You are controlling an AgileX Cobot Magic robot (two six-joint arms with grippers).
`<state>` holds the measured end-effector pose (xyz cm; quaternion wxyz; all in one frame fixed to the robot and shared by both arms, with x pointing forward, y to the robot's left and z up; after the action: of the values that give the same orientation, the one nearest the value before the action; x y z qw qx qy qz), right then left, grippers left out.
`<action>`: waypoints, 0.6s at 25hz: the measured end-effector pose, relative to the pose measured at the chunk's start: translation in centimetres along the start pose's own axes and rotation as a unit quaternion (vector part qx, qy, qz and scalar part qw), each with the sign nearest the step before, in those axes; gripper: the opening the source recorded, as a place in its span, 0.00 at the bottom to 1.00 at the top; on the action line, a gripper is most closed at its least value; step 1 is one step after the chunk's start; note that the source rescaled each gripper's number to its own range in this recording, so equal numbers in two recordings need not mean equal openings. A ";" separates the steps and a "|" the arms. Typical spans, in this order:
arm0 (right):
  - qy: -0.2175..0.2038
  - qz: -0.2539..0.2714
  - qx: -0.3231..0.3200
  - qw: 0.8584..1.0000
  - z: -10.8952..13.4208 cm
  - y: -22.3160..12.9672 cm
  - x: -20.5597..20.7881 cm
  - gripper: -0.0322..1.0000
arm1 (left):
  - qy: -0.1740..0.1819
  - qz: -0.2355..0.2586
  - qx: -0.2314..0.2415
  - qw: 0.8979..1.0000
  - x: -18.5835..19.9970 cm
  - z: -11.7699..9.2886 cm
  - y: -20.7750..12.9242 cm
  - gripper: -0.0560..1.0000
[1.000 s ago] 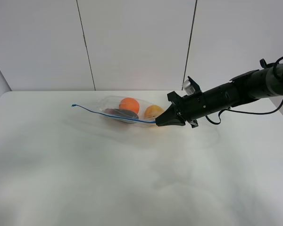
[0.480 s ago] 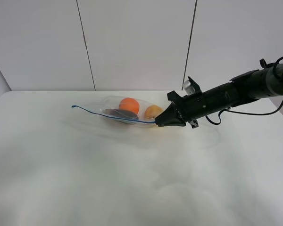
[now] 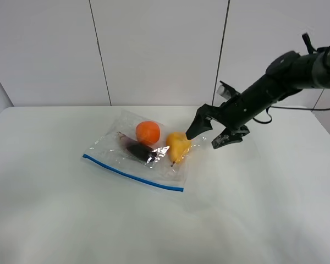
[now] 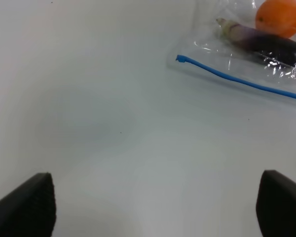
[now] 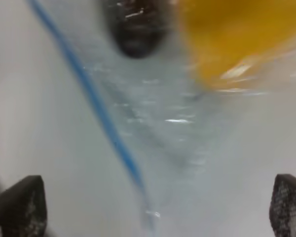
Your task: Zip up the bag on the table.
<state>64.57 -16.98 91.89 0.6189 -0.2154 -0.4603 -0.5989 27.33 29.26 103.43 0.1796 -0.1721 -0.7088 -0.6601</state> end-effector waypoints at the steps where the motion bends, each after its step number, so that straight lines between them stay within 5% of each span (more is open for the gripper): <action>1: -0.029 0.005 0.001 1.000 -0.5 0.4 0.7 0.98 | 0.000 0.000 0.000 1.000 0.0 0.0 0.0 0.94; 7: -0.209 0.028 0.028 0.977 -3.7 2.4 5.8 0.98 | 0.000 0.000 0.000 1.000 0.0 0.0 0.0 0.94; 15: -0.248 0.051 -0.011 0.967 -7.1 1.5 9.1 0.98 | 0.000 0.000 0.000 1.000 0.0 0.0 0.0 0.94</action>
<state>66.96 -27.44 96.41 0.5130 -0.3872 -0.5810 -0.4993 27.33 29.26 103.43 0.1796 -0.1720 -0.7090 -0.6599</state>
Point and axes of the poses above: a point on each arm's last joint axis where the gripper is mounted, x pointing back along that axis away from the gripper, z along the wrist's bending axis when the last joint is at zero, y = z × x, the point moved 6 cm from there along -x, pointing out along that axis toward the gripper, and after that the axes turned 4 degrees about x, right-handed, at the moved point
